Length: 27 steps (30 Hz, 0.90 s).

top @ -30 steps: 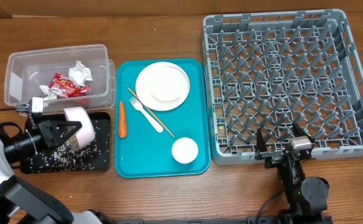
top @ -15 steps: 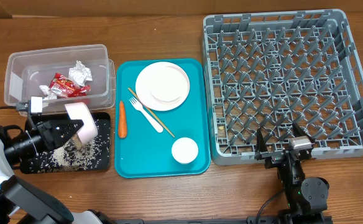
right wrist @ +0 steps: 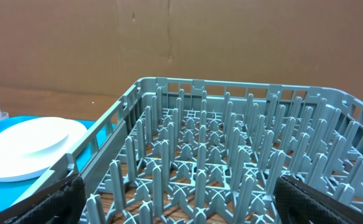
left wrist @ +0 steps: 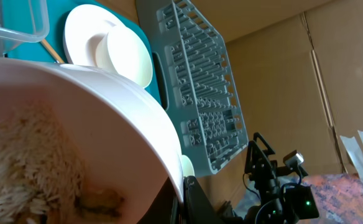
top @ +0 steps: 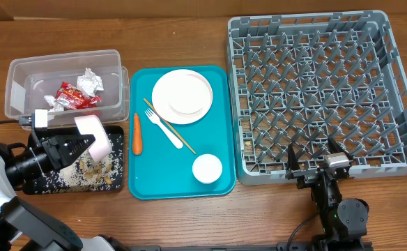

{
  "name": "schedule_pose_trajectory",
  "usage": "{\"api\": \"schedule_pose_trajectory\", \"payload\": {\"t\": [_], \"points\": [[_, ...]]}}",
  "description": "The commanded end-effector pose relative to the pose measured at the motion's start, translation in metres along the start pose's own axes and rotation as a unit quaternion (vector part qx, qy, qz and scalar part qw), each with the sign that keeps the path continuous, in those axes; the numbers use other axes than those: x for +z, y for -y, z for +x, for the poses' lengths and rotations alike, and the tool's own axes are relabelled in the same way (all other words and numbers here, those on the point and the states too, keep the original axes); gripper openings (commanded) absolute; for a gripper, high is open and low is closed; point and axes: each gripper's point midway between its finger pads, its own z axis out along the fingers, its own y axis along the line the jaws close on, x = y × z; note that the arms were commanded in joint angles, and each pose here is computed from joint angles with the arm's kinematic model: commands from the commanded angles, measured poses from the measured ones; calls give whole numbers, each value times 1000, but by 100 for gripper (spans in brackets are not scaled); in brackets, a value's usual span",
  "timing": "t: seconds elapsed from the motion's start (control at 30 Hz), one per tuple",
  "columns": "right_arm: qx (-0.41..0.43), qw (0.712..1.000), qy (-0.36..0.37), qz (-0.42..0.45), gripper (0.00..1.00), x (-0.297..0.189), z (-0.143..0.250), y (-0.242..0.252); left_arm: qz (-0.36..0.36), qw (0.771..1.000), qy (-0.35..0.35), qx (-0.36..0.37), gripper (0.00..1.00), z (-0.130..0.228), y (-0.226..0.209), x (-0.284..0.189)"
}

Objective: Sort waste into correct bins and load items into the dishwasher
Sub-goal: 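Tilt the bowl with the left gripper to dump rice onto the black tray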

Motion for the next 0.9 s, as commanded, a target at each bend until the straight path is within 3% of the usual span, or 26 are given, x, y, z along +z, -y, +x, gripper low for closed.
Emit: {"api": "schedule_pose_trajectory", "payload": {"t": [0.0,0.27,0.4,0.53,0.63,0.77,0.87], "points": [[-2,1000,3,3,100,0,2,1,7,1000,13,14,4,-1,8,0],[-2,1000,3,3,100,0,2,1,0,999,27,21,4,-8,1,-2],[-2,1000,3,3,100,0,2,1,4,999,37,-15,4,-12,0,-3],[-2,1000,3,3,100,0,2,1,-13,999,40,13,4,-16,-9,-4],[-2,1000,3,3,100,0,2,1,-27,998,41,-40,4,-17,-18,-7],[-2,1000,3,3,100,0,2,1,-28,999,42,-15,4,-18,-19,-7],[-2,1000,3,3,100,0,2,1,-21,998,40,-40,4,-16,-15,-7]]}}
